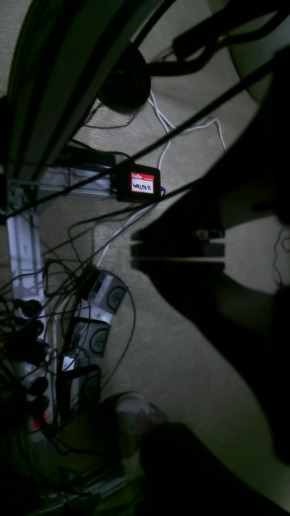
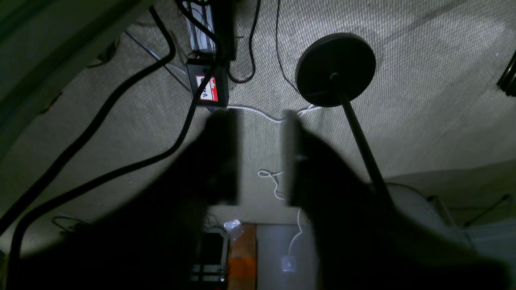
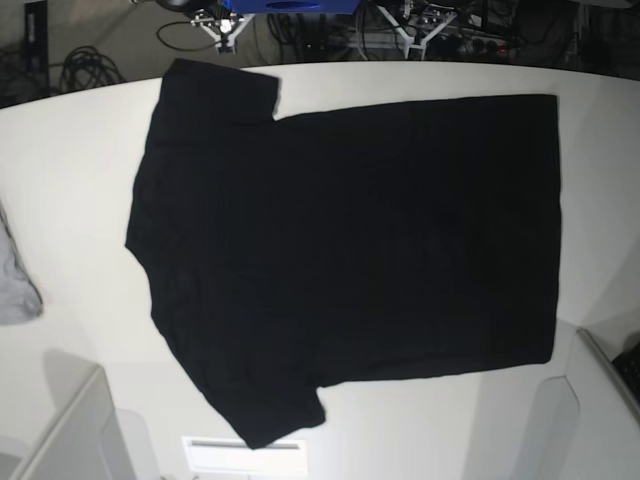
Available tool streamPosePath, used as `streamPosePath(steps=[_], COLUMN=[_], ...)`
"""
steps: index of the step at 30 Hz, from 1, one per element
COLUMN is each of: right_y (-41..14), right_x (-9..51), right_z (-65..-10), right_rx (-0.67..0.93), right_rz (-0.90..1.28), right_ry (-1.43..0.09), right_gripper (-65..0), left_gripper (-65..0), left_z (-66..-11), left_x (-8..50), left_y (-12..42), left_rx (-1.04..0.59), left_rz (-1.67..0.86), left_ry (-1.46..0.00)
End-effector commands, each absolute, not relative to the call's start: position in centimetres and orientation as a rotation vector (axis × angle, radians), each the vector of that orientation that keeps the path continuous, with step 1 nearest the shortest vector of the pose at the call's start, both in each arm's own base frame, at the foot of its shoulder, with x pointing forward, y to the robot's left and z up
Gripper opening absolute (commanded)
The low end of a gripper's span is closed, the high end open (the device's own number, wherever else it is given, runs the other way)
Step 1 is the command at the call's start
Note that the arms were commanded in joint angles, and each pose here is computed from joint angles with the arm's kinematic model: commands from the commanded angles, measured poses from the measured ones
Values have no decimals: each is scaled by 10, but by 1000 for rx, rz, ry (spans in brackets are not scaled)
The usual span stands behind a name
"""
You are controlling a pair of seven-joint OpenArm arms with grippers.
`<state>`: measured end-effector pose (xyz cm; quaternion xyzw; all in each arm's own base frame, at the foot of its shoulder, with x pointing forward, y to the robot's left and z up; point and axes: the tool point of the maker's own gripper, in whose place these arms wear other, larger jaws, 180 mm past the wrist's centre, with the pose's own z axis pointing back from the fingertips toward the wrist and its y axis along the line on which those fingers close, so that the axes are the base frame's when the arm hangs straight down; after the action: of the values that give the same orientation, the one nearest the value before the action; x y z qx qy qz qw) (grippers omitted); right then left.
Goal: Fold the T-shirt properly
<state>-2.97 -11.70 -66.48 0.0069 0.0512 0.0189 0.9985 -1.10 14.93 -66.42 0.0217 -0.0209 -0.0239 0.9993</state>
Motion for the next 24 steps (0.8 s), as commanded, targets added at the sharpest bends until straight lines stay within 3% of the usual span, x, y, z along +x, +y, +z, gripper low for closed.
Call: streamPosePath(steps=[1,2,5,7,11,18,24], right_y=[-119,-119,-119,-120,-120,-132,-152], right_x=[-29,-31,-38,-41,-50,-58,-72], right_z=[-665,-665,-664,-664,-664,-663,-651], right_rx=[15,15,15,12,12,-6,-36], right_rz=[41,41,42,42,42,35,47], right_ry=[97,100,106,111,125,117,20], right_gripper=[-621,-650,-650,-650,-650,-650,-650], left_gripper=[-569,-520,-411,-439,-650,-650,-650], left_z=[-664,-664,-664,-663,-663,-660,-637], left_x=[-13,-18,-30,-34,-45,-72,-85], left_y=[150,150,149,149,149,152,169], left_rx=[48,48,45,46,44,47,61], left_rz=[-45,-46,-52,-48,-56,-71,-103], left_ry=[-40,-30,-15,-10,7,35,-196])
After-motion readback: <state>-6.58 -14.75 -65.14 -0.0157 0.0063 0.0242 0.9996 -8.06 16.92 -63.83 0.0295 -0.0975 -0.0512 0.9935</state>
